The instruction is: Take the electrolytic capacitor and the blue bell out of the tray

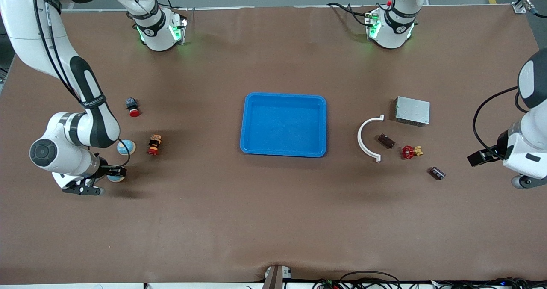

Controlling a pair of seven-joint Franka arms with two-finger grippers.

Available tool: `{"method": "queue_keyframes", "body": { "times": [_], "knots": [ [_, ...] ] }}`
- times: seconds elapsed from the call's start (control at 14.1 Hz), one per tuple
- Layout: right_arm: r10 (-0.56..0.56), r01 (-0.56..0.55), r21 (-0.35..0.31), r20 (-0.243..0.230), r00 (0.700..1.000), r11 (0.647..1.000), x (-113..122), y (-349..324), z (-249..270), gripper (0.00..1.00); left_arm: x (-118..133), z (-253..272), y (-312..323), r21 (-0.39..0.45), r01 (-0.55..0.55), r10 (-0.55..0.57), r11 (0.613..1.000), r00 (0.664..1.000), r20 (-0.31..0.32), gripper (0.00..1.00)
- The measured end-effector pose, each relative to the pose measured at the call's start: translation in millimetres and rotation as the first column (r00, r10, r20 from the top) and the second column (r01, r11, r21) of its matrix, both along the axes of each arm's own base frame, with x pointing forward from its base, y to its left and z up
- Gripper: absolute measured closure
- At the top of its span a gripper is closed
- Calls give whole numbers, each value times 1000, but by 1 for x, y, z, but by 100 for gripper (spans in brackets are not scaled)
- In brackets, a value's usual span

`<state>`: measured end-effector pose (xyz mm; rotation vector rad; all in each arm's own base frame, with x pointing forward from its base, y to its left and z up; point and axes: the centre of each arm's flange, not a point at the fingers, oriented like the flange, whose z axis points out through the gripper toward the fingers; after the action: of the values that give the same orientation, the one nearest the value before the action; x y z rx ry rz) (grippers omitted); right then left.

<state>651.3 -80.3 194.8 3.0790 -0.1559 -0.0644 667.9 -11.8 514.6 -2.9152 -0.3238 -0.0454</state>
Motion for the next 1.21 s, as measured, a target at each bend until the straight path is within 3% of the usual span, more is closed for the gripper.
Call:
{"method": "queue_keyframes", "body": {
  "times": [0.5,0.71,0.92,1.21],
  "knots": [
    [-4,4,-1,22,1000,1000,1,-4,-10,35,-25,70,-36,-95,50,-44,994,997,65,0],
    [-5,5,-1,24,1000,1000,1,-5,-12,35,-38,95,-8,-160,123,-114,979,991,66,0],
    [-6,6,-1,26,1000,1000,1,-5,-12,35,-48,108,13,-158,126,-118,979,991,61,0],
    [-7,7,-1,27,1000,1000,1,-6,-12,1,-74,130,8,-182,103,-97,978,995,38,0]
  ]
}}
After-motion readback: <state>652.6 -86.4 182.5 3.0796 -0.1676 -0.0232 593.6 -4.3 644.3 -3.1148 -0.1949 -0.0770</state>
